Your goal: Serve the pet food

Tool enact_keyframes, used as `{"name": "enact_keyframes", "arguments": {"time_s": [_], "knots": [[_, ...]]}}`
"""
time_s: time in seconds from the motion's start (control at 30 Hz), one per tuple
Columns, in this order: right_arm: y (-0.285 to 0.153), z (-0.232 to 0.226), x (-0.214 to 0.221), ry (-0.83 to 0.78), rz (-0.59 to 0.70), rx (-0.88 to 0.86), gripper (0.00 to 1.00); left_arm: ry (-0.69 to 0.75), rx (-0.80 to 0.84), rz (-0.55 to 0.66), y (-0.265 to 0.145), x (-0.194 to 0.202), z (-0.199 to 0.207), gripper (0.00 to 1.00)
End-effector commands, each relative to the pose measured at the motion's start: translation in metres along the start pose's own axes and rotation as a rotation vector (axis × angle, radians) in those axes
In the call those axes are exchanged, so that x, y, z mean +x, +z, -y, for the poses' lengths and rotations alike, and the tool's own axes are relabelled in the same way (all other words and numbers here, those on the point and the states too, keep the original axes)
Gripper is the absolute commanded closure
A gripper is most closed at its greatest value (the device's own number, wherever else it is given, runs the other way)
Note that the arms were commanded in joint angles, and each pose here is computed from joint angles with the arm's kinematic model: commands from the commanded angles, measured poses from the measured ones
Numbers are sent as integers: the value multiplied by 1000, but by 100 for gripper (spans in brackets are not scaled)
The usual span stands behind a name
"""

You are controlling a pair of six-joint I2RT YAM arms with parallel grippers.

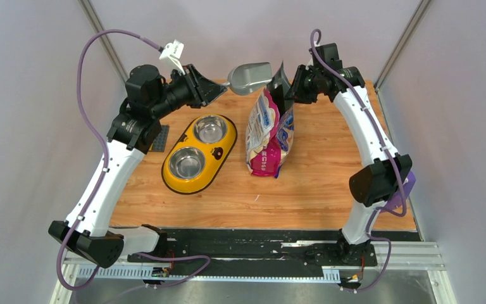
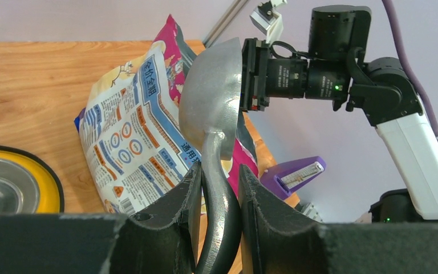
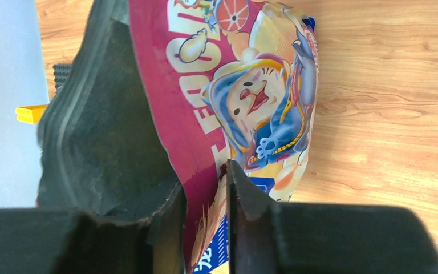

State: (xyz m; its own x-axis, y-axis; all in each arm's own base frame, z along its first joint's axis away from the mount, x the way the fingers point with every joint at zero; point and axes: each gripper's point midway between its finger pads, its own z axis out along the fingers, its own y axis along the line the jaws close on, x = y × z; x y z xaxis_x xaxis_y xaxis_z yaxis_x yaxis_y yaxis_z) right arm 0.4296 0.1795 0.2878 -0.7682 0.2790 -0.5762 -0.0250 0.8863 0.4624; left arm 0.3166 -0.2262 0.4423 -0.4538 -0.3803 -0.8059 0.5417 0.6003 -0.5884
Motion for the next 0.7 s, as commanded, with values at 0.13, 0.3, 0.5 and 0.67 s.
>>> {"name": "enact_keyframes", "arguments": {"time_s": [0.13, 0.3, 0.5, 0.67], "knots": [[-12, 15, -27, -25, 61, 50, 100, 49, 54, 46, -11, -18, 20, 100], [-37, 42, -56, -28, 152, 102, 100, 40, 73, 29, -9, -15, 21, 100], [-65, 80, -89, 0, 242, 151, 100, 27, 119, 11, -4, -12, 27, 100], [-71, 94, -108, -8, 284, 171, 100, 20, 150, 10, -1, -14, 32, 100]]}}
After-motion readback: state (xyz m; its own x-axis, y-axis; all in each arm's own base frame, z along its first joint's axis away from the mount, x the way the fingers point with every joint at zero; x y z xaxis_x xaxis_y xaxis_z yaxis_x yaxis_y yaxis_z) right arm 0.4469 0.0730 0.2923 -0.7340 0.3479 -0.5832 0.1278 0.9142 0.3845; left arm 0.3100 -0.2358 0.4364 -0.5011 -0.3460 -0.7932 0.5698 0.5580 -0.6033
